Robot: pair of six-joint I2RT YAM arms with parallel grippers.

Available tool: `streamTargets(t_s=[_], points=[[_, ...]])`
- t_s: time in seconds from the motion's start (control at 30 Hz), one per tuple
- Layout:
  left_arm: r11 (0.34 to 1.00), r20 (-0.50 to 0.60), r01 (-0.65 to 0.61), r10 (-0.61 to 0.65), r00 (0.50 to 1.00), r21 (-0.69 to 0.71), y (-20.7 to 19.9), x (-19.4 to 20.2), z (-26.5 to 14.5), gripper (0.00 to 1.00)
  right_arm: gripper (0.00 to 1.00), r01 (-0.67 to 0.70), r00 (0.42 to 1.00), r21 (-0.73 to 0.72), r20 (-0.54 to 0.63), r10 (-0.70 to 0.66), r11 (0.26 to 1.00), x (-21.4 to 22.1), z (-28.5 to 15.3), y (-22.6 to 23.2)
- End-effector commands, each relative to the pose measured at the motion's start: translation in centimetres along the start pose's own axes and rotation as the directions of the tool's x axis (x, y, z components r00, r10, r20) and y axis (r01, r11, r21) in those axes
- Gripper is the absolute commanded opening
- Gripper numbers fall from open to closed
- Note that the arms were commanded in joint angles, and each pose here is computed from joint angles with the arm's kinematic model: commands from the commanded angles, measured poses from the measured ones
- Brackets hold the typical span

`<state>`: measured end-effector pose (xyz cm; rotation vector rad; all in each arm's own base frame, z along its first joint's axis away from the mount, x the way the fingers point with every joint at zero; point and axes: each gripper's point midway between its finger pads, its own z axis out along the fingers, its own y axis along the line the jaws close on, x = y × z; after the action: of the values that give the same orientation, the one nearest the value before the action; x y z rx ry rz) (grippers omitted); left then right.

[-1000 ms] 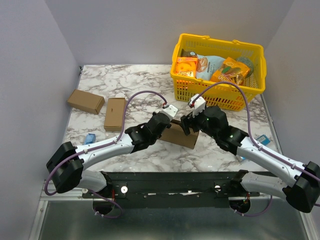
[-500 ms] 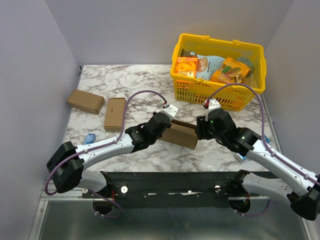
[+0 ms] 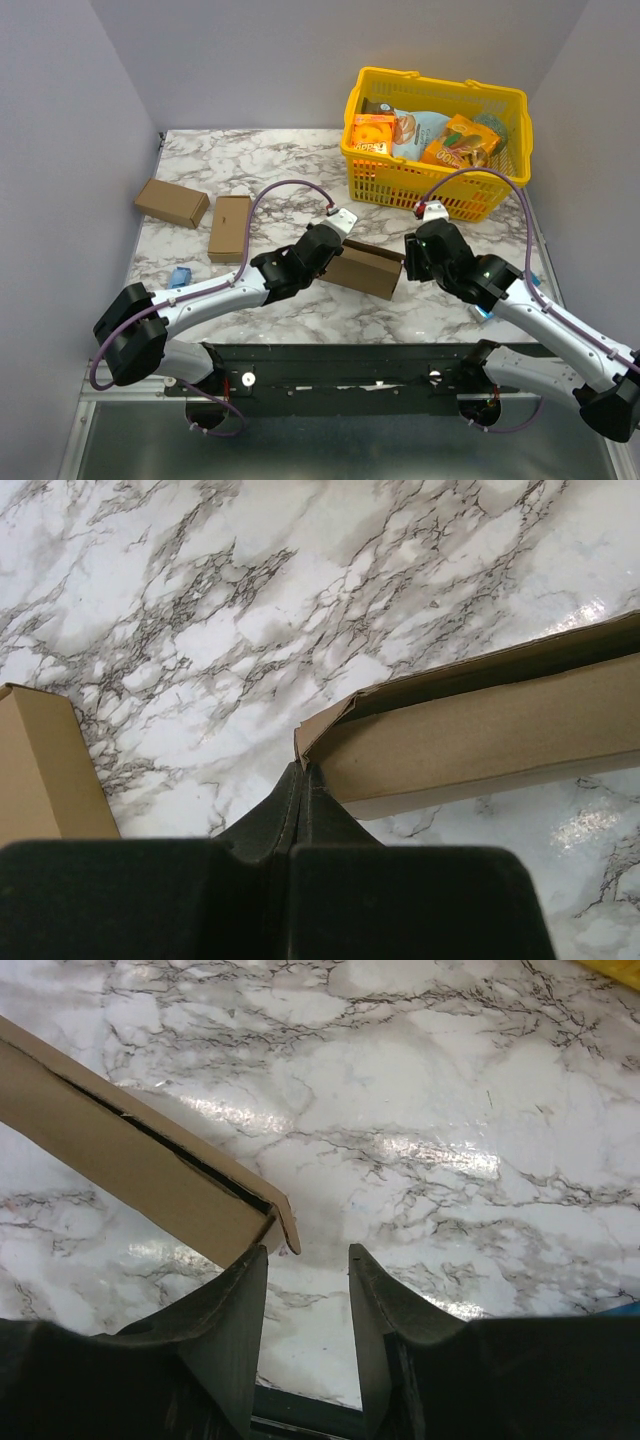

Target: Fold the paper box

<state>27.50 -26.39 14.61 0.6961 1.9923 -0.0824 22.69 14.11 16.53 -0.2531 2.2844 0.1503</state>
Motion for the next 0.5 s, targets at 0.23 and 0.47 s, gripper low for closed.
streamTargets(t_s=[0.23, 0.47], points=[[0.993, -0.206, -0.034, 0.057, 0.977, 0.114, -2.2, 6.4, -0.3, 0.00, 0.35, 0.009, 1.000, 0.022, 0.028, -0.009, 1.000, -1.2, 1.0, -0.2], [0.992, -0.203, -0.025, 0.050, 0.978, 0.125, -2.5, 6.4, -0.3, 0.00, 0.15, 0.026, 0.999, -0.039, 0.024, -0.025, 0.999, -1.5, 1.1, 1.0]])
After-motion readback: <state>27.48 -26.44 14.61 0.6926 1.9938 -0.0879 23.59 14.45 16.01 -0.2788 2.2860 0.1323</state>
